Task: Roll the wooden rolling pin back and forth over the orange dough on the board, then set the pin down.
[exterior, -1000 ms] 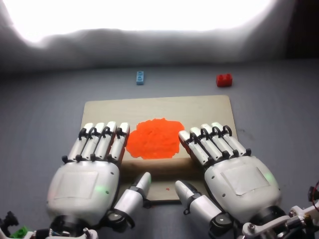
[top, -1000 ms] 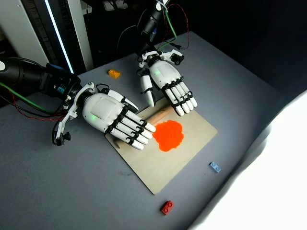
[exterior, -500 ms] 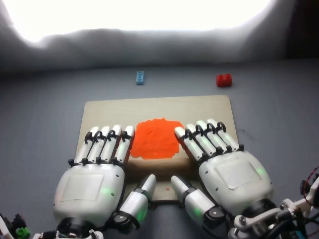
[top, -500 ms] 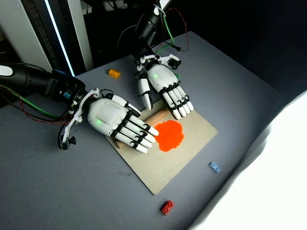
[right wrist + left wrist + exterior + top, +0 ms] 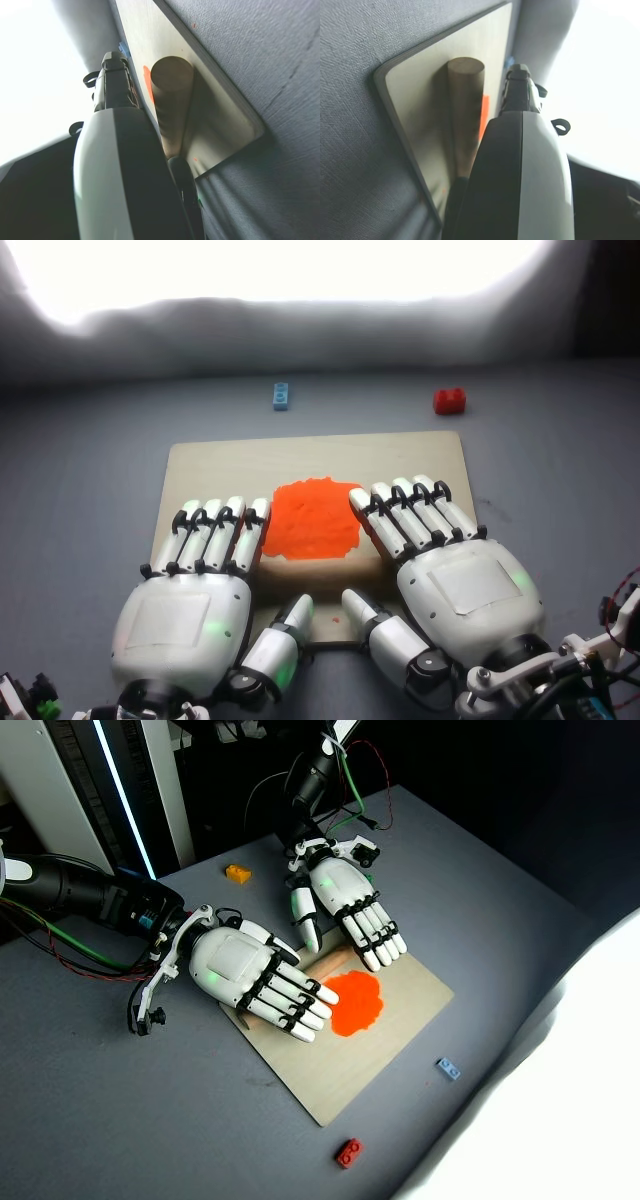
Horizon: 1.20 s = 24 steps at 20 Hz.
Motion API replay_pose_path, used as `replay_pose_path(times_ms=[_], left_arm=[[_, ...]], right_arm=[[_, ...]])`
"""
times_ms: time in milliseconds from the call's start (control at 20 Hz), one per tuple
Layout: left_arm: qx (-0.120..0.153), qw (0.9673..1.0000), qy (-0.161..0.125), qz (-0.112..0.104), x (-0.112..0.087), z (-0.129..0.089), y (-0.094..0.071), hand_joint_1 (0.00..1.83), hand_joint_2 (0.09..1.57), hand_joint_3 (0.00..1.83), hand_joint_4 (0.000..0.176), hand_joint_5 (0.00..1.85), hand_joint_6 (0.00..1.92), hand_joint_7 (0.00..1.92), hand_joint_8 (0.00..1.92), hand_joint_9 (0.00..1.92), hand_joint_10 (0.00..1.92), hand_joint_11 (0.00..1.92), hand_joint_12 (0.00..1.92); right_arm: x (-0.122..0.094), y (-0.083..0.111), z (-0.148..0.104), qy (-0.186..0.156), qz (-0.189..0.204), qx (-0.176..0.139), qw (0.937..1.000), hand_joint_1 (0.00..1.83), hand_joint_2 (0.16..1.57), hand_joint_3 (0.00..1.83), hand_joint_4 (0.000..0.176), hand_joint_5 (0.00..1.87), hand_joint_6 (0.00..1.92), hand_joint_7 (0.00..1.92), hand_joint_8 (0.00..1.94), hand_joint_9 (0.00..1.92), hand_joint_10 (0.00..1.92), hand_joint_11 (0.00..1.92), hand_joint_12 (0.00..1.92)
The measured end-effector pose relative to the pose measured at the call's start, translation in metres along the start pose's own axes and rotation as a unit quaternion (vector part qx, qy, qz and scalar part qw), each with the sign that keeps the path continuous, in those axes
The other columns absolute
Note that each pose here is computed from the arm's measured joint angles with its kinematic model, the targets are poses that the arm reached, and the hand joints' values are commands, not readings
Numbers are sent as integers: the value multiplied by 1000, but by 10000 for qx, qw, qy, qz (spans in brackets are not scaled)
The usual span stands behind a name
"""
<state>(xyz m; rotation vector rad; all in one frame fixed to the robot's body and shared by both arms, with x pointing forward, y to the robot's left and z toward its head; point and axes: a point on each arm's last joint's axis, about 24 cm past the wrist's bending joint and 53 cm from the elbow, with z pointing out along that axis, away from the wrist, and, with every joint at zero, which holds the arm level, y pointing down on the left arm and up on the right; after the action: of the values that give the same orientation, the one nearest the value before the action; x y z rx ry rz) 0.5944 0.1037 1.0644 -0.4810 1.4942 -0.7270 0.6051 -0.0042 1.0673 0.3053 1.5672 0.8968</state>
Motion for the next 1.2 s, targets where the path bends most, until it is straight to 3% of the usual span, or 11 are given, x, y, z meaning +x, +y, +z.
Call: replay_pose_path(times_ms=[750, 1200], left_arm=[[-15, 10000, -63, -23, 3, 7, 7, 0, 1439, 14, 0, 0, 0, 0, 0, 0, 0, 0, 0], [-65, 9996, -75, -268, 1, 12, 12, 0, 1433, 9, 0, 0, 0, 0, 0, 0, 0, 0, 0]], right_arm=[[3, -2, 13, -42, -23, -28, 10000, 0, 1487, 15, 0, 24, 7, 14, 4, 3, 1, 0, 0], [3, -6, 16, -42, -63, -18, 10000, 0, 1491, 12, 0, 36, 14, 13, 5, 0, 0, 0, 0]])
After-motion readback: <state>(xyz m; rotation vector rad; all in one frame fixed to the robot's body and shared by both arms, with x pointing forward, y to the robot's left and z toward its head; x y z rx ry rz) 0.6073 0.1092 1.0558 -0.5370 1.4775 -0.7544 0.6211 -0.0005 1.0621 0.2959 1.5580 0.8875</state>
